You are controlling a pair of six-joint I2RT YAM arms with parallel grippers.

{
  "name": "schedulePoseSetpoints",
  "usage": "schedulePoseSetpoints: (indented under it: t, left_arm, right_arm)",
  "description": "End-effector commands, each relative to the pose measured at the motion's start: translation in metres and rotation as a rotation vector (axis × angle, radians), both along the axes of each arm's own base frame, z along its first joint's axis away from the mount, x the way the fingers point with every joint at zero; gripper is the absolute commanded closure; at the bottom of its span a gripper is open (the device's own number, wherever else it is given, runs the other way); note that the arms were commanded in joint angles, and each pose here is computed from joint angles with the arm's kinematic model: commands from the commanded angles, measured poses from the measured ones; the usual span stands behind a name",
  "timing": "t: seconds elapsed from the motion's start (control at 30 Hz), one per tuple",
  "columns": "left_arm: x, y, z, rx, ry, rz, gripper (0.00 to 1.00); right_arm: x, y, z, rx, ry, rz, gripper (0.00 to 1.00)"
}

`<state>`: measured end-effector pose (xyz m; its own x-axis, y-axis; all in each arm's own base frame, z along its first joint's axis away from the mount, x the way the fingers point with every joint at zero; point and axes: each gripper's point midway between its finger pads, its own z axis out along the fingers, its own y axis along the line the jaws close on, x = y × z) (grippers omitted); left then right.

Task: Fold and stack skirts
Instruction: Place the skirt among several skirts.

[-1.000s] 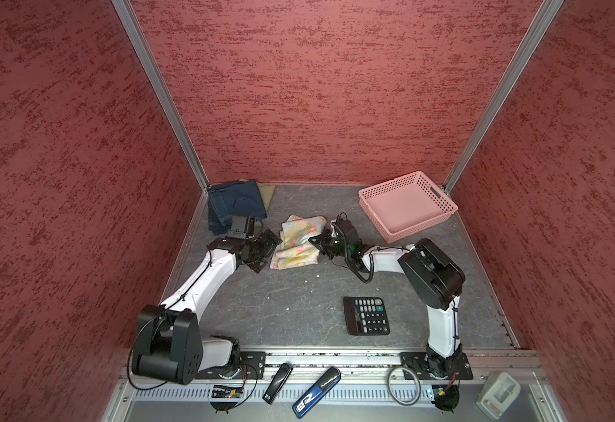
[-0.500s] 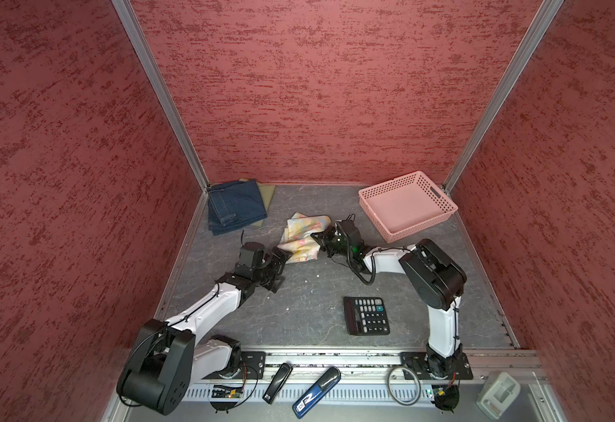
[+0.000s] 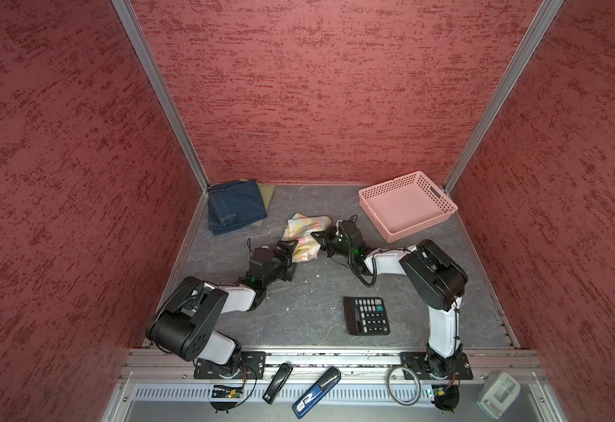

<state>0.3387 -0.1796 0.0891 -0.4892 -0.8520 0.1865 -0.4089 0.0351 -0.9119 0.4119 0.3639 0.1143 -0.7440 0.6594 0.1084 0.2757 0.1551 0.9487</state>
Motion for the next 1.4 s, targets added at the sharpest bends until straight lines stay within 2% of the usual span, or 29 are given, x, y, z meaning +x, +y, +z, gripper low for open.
schedulePoseSetpoints:
  t: [0.0,0.13,0.27,0.43,0.53,0.77,1.0,1.07,1.2,1.37]
  left_arm:
    - [0.010,0.001,0.014,-0.048,-0.038,0.067,0.00]
    - [0.011,0.013,0.016,-0.037,-0.068,0.143,0.00]
    - [0.010,0.007,0.013,-0.078,-0.041,0.127,0.00]
    - [-0.002,-0.009,-0.011,-0.079,0.103,0.043,0.00]
    - [-0.009,-0.004,-0.022,-0.065,0.120,0.065,0.00]
    - [0.006,-0.001,-0.025,-0.107,0.057,0.125,0.01]
    - [0.019,0.008,-0.008,-0.202,-0.117,0.245,0.00]
    - [0.021,0.009,-0.008,-0.217,-0.128,0.257,0.00]
    - [0.022,0.014,0.005,-0.189,-0.174,0.272,0.01]
    - [0.027,0.021,0.002,-0.139,-0.131,0.275,0.00]
  right_arm:
    - [0.005,-0.001,0.041,0.119,-0.036,-0.056,1.00]
    - [0.006,0.001,0.041,0.124,-0.038,-0.051,1.00]
    - [0.007,0.001,0.041,0.125,-0.038,-0.049,1.00]
    - [0.007,0.003,0.039,0.130,-0.035,-0.047,1.00]
    - [0.007,0.002,0.040,0.136,-0.038,-0.050,1.00]
    - [0.007,0.002,0.043,0.144,-0.050,-0.045,1.00]
    - [0.004,0.000,0.046,0.149,-0.058,-0.047,1.00]
    - [0.005,-0.001,0.046,0.151,-0.061,-0.048,1.00]
    - [0.005,0.000,0.046,0.151,-0.064,-0.047,1.00]
    - [0.005,0.001,0.046,0.150,-0.068,-0.046,1.00]
